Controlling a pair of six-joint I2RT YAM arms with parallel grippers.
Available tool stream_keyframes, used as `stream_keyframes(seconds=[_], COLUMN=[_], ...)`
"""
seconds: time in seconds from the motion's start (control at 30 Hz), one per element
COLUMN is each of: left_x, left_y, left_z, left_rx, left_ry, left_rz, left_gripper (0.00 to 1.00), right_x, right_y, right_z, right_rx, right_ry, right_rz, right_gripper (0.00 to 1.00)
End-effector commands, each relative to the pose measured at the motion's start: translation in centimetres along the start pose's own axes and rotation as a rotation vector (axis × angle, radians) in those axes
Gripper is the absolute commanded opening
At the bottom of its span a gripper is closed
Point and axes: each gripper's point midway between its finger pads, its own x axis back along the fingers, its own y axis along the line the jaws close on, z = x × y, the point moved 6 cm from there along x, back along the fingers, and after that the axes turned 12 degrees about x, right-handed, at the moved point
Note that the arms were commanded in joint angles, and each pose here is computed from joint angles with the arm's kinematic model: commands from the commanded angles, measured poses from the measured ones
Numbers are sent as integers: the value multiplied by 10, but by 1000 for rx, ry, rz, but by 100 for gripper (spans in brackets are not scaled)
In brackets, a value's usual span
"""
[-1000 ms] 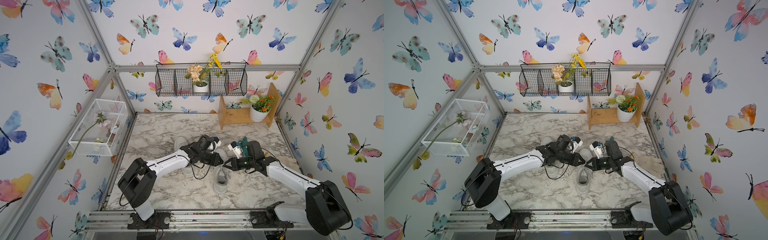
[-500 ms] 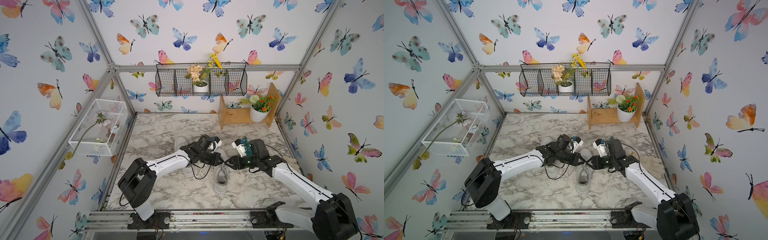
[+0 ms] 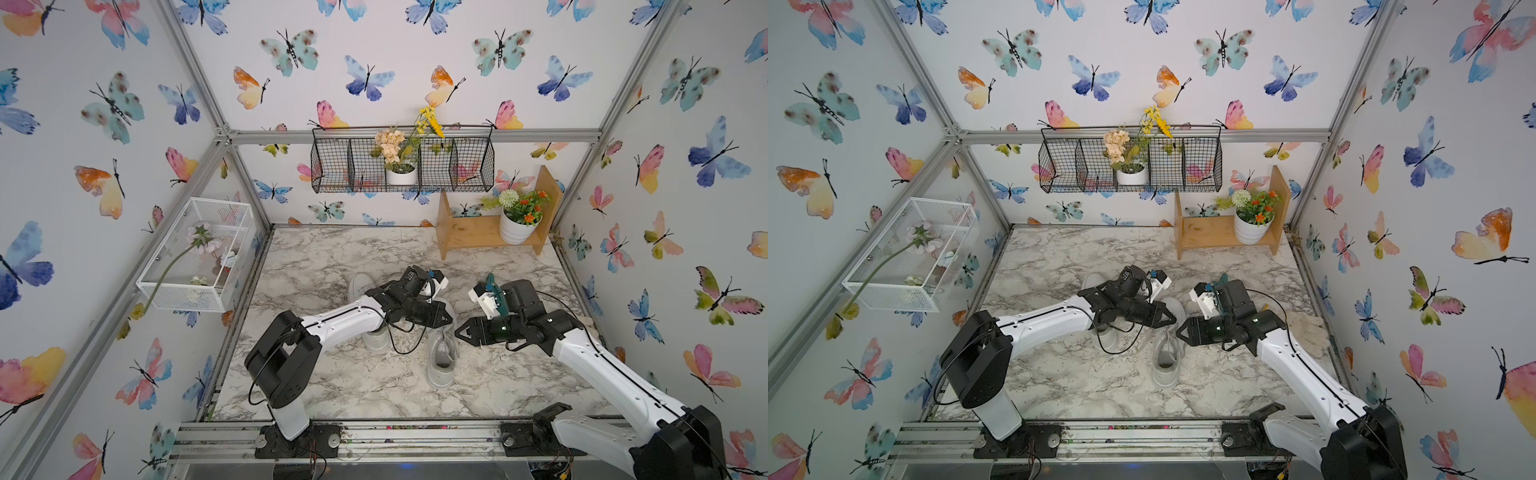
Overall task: Tie the shoes
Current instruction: Cross the shoelace with the shoelace.
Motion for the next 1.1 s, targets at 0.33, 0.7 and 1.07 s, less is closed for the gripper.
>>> stream_keyframes(seconds=[0.33,0.7,1.07], left_x=[-4,-1,2], left_y=[1,3,3], left_z=[-5,-4,-4], left_rx=[-3,1,3], left_ry=[-3,-8,-14], left_rz=[11,7,1], left_gripper=[0,0,0], right_x=[-21,-49,-60], right_y=[43,40,22], right_z=[6,21,37], right_rx=[79,87,83], right_ry=[133,205,263], right_rz=[97,110,189], right_gripper=[48,41,31])
